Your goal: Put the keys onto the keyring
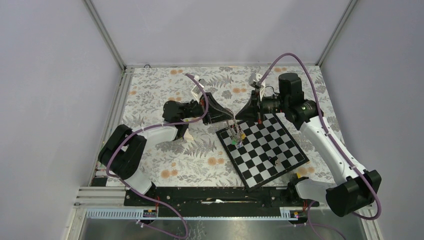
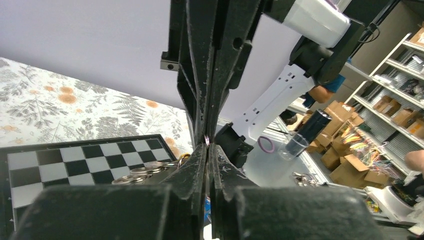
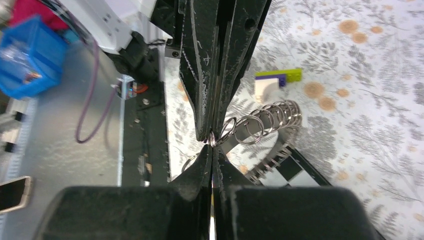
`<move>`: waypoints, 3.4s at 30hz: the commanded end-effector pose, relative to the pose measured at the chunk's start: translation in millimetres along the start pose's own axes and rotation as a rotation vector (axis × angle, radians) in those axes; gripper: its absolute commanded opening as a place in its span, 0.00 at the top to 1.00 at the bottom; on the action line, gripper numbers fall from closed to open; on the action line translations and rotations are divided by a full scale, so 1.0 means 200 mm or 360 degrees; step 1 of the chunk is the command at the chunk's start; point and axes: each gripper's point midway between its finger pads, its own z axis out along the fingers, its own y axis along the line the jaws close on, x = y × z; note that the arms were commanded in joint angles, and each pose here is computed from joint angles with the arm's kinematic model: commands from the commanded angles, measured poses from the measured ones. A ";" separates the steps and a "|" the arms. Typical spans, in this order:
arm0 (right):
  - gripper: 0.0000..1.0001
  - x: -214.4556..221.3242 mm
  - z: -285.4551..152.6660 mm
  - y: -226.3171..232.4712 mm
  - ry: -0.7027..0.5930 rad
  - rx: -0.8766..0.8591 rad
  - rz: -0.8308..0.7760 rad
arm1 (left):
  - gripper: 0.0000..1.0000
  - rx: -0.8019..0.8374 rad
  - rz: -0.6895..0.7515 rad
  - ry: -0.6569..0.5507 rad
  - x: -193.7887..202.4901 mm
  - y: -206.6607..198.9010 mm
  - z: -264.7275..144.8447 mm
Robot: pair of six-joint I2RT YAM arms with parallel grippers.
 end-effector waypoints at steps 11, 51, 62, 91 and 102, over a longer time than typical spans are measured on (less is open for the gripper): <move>1.00 0.01 -0.04 -0.04 0.0491 0.0371 -0.0544 | 0.65 -0.0004 0.0523 0.0429 -0.01 0.10 0.04; 1.00 0.13 0.03 -0.07 0.0555 0.0318 -0.0417 | 0.74 0.0105 0.0573 0.0569 0.07 0.06 0.06; 1.00 0.14 0.04 -0.06 0.0545 0.0305 -0.0395 | 0.82 0.0126 0.0567 0.0565 0.08 0.05 0.05; 0.46 -0.06 -0.22 0.01 0.0048 0.0376 -0.0267 | 1.00 0.0444 0.0368 0.0237 -0.01 -0.36 0.02; 0.45 -0.05 -0.24 0.01 0.0004 0.0357 -0.0218 | 1.00 0.0480 0.0410 0.0190 -0.04 -0.50 0.01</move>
